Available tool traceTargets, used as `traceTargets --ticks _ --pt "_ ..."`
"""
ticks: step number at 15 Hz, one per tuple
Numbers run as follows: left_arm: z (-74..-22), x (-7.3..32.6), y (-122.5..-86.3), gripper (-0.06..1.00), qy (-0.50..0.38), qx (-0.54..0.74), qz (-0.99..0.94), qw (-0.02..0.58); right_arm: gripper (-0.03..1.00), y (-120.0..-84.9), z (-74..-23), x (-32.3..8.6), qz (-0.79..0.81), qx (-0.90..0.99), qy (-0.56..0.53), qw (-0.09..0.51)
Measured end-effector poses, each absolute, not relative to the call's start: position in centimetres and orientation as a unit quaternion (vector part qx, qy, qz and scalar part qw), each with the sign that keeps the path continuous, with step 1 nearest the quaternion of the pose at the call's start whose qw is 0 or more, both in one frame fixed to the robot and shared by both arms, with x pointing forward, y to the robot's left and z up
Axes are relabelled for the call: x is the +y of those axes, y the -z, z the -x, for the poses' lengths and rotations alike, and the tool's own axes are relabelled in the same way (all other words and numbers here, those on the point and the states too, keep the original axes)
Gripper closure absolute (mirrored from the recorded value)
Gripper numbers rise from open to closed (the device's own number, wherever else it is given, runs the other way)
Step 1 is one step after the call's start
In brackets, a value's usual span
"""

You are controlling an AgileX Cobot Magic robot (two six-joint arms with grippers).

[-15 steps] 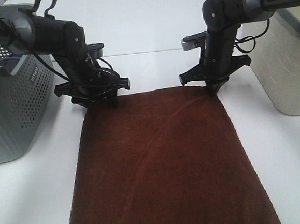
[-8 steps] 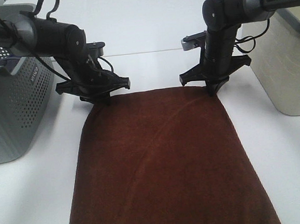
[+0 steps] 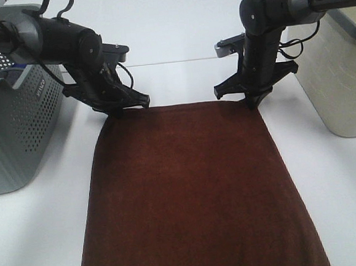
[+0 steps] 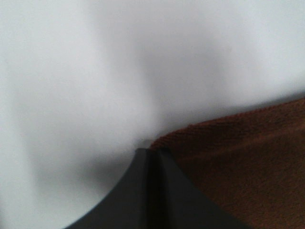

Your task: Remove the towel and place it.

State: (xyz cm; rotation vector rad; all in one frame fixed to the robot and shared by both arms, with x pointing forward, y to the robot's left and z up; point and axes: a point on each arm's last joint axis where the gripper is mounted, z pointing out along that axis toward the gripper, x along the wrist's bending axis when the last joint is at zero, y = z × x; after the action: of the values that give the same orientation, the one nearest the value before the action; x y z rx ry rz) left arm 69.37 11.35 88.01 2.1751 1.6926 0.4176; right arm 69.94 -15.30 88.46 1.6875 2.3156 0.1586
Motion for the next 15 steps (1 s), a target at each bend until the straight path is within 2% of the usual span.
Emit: traceTargets --ticks 3,6,12,15 --pt "-70.7 11.3 -90.3 0.92 -0.217 0.549 -0.780 0.208 0.97 -92.1 -71.8 -14.9 -0.575 0.792 -0.098 0.180" --pt "-72.1 11.9 -91.4 0.92 -0.250 0.531 -0.767 0.260 0.97 -94.4 -73.1 -14.8 -0.557 0.789 -0.126 0.228" --pt "-74.8 14.0 -93.4 0.92 -0.310 0.496 -0.712 0.389 0.97 -95.0 -74.8 -14.2 -0.514 0.783 -0.190 0.294" --pt "-75.9 14.7 -93.1 0.92 -0.330 0.477 -0.694 0.426 0.97 -95.8 -75.7 -14.0 -0.482 0.773 -0.226 0.346"
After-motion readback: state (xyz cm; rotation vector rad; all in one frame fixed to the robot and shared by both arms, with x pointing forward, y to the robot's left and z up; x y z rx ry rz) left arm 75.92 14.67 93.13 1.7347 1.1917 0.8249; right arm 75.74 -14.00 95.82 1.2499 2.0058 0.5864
